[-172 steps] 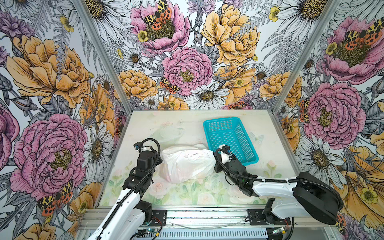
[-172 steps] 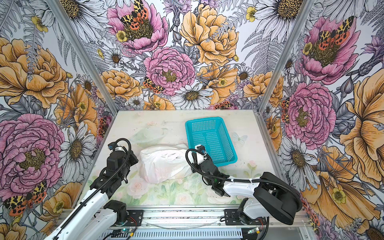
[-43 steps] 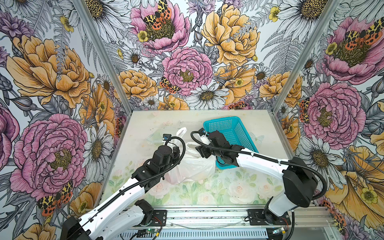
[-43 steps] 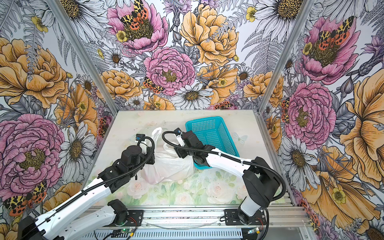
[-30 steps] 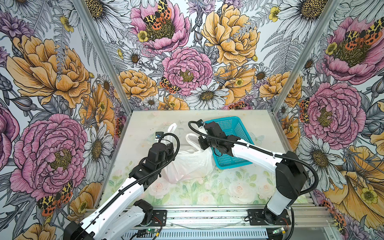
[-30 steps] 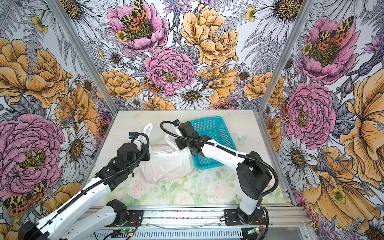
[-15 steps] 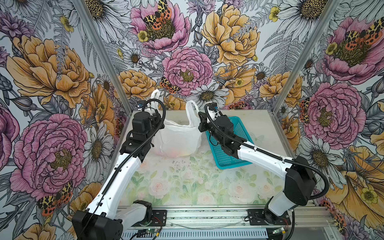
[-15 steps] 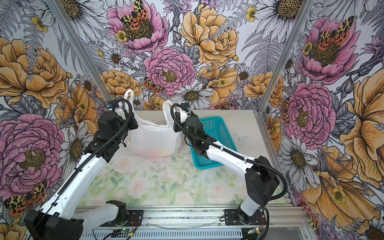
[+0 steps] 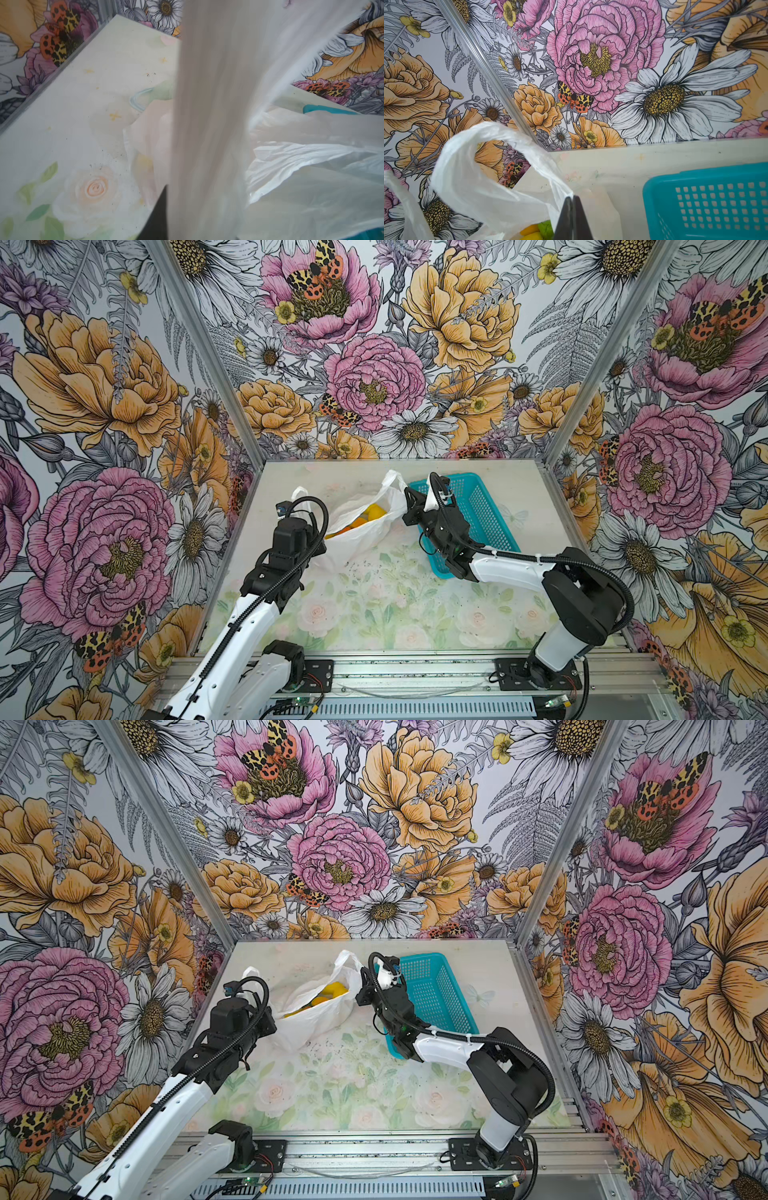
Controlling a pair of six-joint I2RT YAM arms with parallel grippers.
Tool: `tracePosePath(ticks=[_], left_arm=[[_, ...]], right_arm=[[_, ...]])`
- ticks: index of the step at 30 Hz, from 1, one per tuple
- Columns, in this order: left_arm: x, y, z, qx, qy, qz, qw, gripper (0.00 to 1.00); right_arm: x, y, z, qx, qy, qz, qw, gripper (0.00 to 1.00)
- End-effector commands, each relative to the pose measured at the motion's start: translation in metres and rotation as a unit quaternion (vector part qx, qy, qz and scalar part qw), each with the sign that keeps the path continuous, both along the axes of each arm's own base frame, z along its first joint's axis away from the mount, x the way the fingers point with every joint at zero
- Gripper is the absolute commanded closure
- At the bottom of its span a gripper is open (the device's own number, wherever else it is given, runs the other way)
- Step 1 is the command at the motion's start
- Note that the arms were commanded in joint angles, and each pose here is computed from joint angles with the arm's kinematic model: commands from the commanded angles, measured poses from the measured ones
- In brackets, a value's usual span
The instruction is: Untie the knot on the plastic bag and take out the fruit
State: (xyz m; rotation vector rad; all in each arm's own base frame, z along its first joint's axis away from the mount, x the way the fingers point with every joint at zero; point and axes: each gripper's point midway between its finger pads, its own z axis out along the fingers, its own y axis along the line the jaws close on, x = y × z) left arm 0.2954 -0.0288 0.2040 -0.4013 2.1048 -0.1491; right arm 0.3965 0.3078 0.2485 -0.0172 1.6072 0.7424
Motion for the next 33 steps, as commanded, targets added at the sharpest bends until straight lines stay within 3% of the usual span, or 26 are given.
tracePosePath(ticks=[1, 3, 4, 9, 13, 15, 17, 21, 24, 26, 29, 33], left_arm=[[-0.012, 0.015, 0.021, 0.01, -0.002, 0.035, 0.999, 0.33], [-0.015, 0.022, 0.046, 0.028, -0.019, 0.044, 0.998, 0.18], [-0.015, 0.025, 0.064, 0.037, -0.037, 0.049, 0.997, 0.15], [-0.013, 0.023, 0.163, 0.035, -0.154, 0.038, 0.987, 0.13], [0.001, -0.013, 0.234, 0.06, -0.249, -0.054, 0.965, 0.15], [0.008, -0.058, 0.251, 0.121, -0.294, -0.182, 0.931, 0.17], [0.019, -0.09, 0.247, 0.187, -0.307, -0.254, 0.898, 0.16], [0.058, -0.135, 0.198, 0.29, -0.241, -0.32, 0.869, 0.18], [0.076, -0.159, 0.14, 0.338, -0.157, -0.382, 0.845, 0.34], [0.081, -0.162, 0.102, 0.344, -0.098, -0.405, 0.841, 0.45], [0.082, -0.155, 0.055, 0.343, -0.044, -0.406, 0.846, 0.45], [0.076, -0.137, 0.034, 0.332, -0.023, -0.388, 0.859, 0.45]], right_arm=[[0.0, -0.007, 0.001, 0.04, -0.001, -0.014, 0.999, 1.0], [-0.003, -0.008, -0.004, 0.035, 0.001, -0.012, 0.999, 1.0], [-0.005, -0.009, -0.005, 0.032, 0.003, -0.01, 0.999, 1.0], [-0.017, -0.003, -0.012, 0.013, 0.02, 0.027, 0.999, 1.0], [-0.024, -0.01, -0.007, 0.012, 0.014, 0.026, 0.999, 1.0], [-0.024, -0.011, -0.006, 0.004, 0.013, 0.023, 1.0, 1.0], [-0.024, -0.01, -0.005, -0.002, 0.014, 0.026, 1.0, 1.0], [-0.025, -0.004, -0.008, -0.005, 0.019, 0.041, 0.999, 1.0], [-0.023, -0.006, -0.01, -0.008, 0.021, 0.036, 0.999, 1.0], [-0.021, -0.006, -0.012, -0.012, 0.025, 0.035, 0.999, 1.0], [-0.019, -0.004, -0.014, -0.014, 0.028, 0.036, 0.999, 1.0], [-0.018, -0.005, -0.018, -0.017, 0.031, 0.035, 0.999, 1.0]])
